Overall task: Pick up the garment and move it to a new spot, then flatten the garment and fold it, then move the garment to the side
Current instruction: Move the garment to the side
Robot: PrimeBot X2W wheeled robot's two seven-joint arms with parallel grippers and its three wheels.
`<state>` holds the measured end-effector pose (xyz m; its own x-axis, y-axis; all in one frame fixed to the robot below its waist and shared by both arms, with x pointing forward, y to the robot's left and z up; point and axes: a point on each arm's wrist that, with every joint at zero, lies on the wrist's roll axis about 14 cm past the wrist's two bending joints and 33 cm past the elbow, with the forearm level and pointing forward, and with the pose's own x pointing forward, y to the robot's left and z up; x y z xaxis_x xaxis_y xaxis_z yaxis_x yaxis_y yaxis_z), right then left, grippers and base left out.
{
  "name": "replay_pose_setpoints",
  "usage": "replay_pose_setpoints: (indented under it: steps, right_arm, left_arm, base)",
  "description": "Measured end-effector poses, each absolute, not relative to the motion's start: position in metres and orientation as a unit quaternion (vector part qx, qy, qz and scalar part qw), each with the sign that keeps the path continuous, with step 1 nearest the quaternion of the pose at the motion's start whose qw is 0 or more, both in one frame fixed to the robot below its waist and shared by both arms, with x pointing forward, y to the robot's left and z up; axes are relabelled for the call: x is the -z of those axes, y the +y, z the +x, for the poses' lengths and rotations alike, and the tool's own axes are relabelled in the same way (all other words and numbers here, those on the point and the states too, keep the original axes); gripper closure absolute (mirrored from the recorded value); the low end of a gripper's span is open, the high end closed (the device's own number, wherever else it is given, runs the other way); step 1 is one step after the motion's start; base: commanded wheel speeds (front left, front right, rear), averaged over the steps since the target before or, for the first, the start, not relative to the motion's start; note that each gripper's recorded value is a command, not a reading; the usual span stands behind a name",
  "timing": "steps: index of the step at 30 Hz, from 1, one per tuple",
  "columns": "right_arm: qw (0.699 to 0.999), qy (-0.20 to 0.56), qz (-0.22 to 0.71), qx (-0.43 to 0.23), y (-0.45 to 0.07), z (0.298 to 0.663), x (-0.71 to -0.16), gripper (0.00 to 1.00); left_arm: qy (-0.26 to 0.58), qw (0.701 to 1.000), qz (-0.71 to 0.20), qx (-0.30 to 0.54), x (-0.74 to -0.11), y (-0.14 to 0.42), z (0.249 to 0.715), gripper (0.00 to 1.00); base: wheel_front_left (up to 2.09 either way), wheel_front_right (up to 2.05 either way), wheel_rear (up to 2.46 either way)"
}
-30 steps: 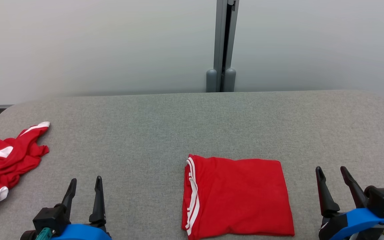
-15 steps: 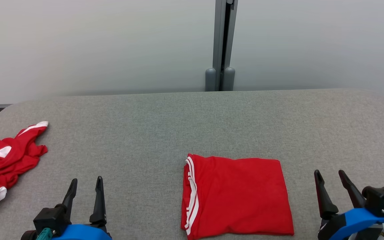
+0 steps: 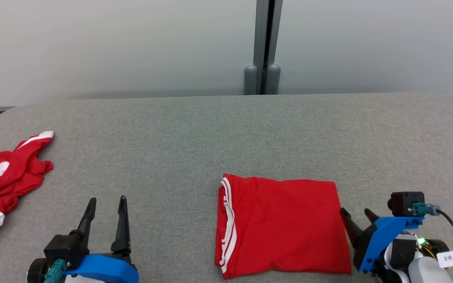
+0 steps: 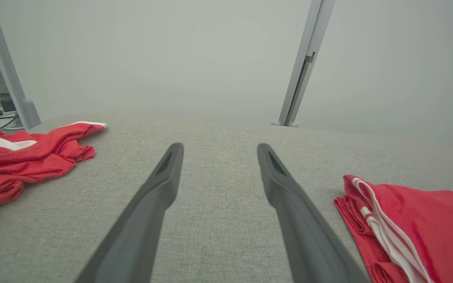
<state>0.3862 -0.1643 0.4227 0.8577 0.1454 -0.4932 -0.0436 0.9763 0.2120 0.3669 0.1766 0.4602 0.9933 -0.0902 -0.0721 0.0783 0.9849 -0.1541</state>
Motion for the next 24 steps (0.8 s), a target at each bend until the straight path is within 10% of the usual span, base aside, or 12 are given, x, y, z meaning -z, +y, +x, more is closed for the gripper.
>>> replay_pose_setpoints:
  steps: [14, 16, 18, 24]
  right_arm:
    - [0.912, 0.388, 0.105, -0.08, -0.134, 0.377, -0.36, 0.0]
    - [0.908, 0.396, 0.105, -0.086, -0.131, 0.376, -0.359, 0.29]
    - [0.907, 0.399, 0.101, -0.093, -0.127, 0.376, -0.358, 0.92]
    - [0.915, 0.386, 0.062, -0.104, -0.124, 0.383, -0.363, 1.0]
  left_arm:
    - [0.035, 0.996, -0.076, 0.037, -0.462, 0.182, 0.367, 0.0]
    - [0.035, 0.996, -0.074, 0.038, -0.463, 0.182, 0.367, 0.0]
    - [0.035, 0.996, -0.074, 0.039, -0.463, 0.181, 0.367, 0.0]
    - [0.037, 0.996, -0.074, 0.046, -0.461, 0.176, 0.37, 0.0]
  base:
    - [0.0, 0.0, 0.0]
    - [0.0, 0.0, 0.0]
    - [0.0, 0.0, 0.0]
    - [0.0, 0.0, 0.0]
